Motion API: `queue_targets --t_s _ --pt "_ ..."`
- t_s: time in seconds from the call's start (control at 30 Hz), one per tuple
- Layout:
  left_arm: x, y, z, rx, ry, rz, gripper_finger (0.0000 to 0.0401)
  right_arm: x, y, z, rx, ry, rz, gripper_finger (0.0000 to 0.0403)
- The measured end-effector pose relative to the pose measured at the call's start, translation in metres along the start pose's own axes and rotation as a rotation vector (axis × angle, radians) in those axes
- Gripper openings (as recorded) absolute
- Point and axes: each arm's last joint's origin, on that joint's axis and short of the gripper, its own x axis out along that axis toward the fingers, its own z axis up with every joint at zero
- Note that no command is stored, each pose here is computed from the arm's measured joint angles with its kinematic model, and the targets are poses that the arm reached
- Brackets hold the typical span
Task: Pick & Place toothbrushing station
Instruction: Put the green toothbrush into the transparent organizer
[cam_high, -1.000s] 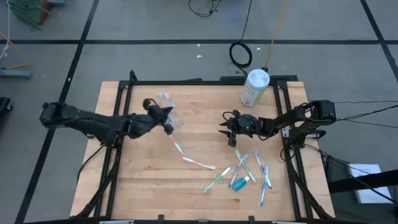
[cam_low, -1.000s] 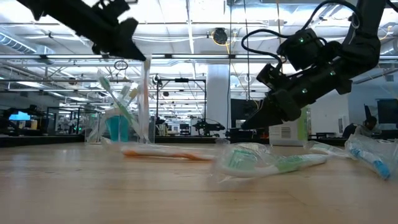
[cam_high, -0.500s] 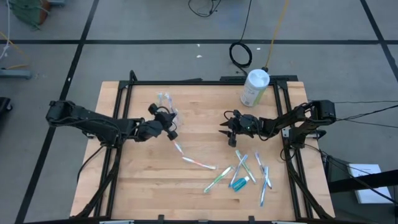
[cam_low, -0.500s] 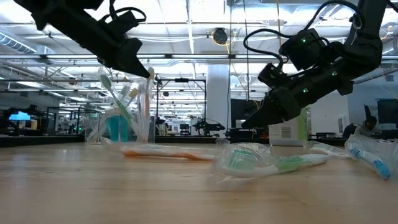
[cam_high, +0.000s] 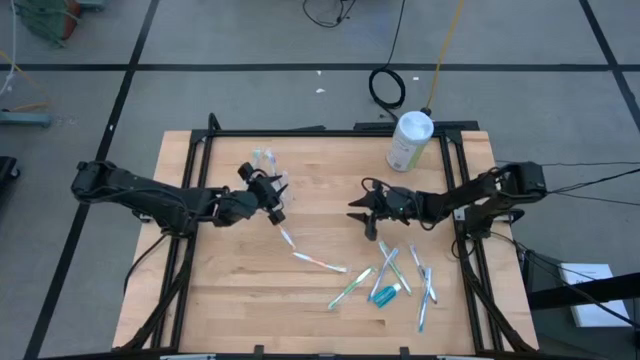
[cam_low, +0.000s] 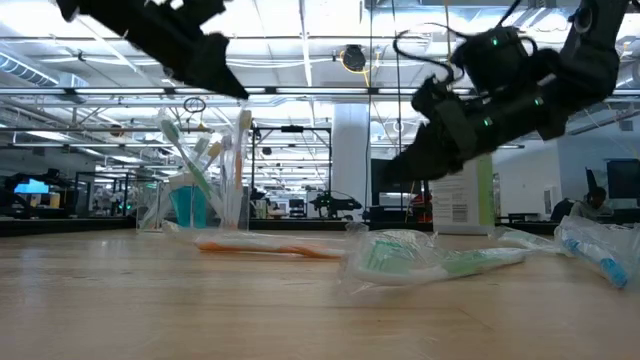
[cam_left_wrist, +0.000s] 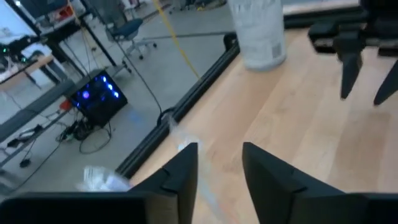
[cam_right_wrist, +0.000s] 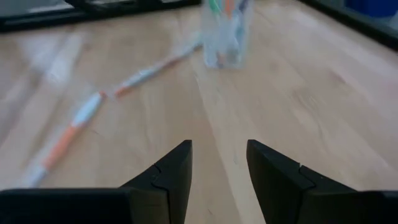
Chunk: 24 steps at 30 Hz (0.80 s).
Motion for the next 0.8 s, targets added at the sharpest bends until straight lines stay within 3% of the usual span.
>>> queue_targets --t_s 0.27,0.33,0.4,0.5,0.67,0.8 --pt "-0.022 0.004 0.025 -0.040 -0.087 -0.034 0.0167 -0.021 0.041 0.040 -0.141 0.294 0.001 0.0144" --pt "-0.024 0.003 0.024 -0.028 -0.084 -0.044 0.0167 -0.025 0.056 0.040 -0.169 0.321 0.087 0.0144" --pt "-0.026 0.004 0.024 -0.031 -0.087 -0.048 0.0168 -0.027 0.073 0.036 -0.179 0.333 0.234 0.0144" --pt "-0.025 0.004 0.023 -0.036 -0.076 -0.047 0.0168 -0.021 0.100 0.023 -0.203 0.337 0.354 0.0144" --pt "-0.024 0.004 0.022 -0.036 -0.068 -0.043 0.0168 0.002 0.130 -0.009 -0.320 0.321 0.451 0.0144" --pt "-0.024 0.004 0.022 -0.054 -0.069 -0.043 0.0168 0.011 0.138 -0.028 -0.367 0.349 0.471 0.0144"
